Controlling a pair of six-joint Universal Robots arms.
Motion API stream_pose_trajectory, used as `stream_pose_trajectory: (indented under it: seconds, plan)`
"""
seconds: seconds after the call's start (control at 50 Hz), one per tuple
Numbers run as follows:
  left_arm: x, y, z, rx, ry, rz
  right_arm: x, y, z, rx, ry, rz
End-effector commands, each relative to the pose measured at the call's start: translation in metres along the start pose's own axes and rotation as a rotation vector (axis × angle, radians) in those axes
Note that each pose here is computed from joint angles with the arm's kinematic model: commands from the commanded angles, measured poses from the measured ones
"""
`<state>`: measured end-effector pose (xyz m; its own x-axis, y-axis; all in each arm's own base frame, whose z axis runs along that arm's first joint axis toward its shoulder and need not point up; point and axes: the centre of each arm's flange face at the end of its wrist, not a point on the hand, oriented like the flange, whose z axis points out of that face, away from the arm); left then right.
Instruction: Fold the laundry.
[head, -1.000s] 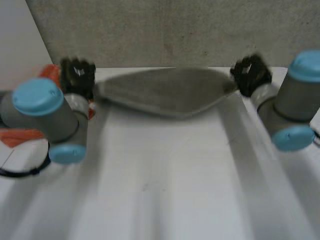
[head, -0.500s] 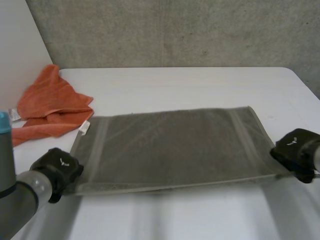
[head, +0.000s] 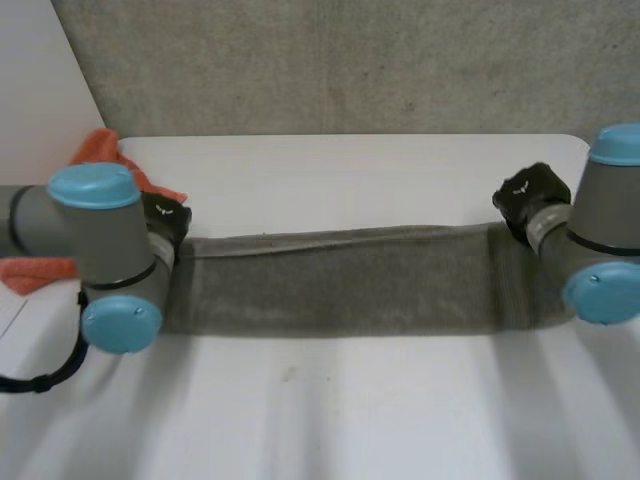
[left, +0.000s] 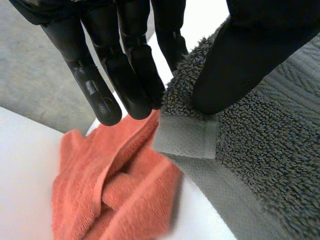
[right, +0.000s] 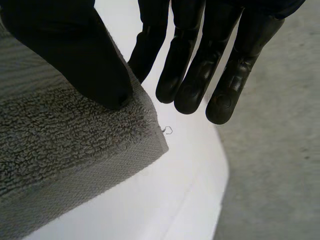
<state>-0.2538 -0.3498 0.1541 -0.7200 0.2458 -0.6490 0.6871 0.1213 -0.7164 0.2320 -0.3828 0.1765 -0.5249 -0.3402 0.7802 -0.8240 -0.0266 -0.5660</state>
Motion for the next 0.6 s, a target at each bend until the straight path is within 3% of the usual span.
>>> stream_pose_trajectory:
  seconds: [0.02, 0.22, 0.3, 0.42, 0.5, 0.6]
  plan:
    - [0.007, -0.006, 0.031, 0.056, -0.066, -0.011, -0.003, 0.002, 0.043, 0.048, 0.078, -0.021]
    - [0.021, -0.022, 0.036, 0.160, -0.098, -0.046, -0.016, -0.007, 0.067, 0.116, 0.126, -0.019]
    - [0.027, -0.028, 0.024, 0.197, -0.096, -0.050, 0.012, -0.023, 0.056, 0.152, 0.178, 0.073]
    - [0.011, -0.036, -0.010, 0.208, -0.092, -0.060, 0.058, -0.032, 0.006, 0.166, 0.174, 0.327]
    - [0.004, -0.034, -0.037, 0.204, -0.068, -0.085, 0.062, -0.008, -0.026, 0.057, 0.051, 0.378]
    - [0.003, -0.031, -0.060, 0.201, -0.036, -0.140, 0.023, 0.032, -0.050, -0.114, -0.202, 0.437]
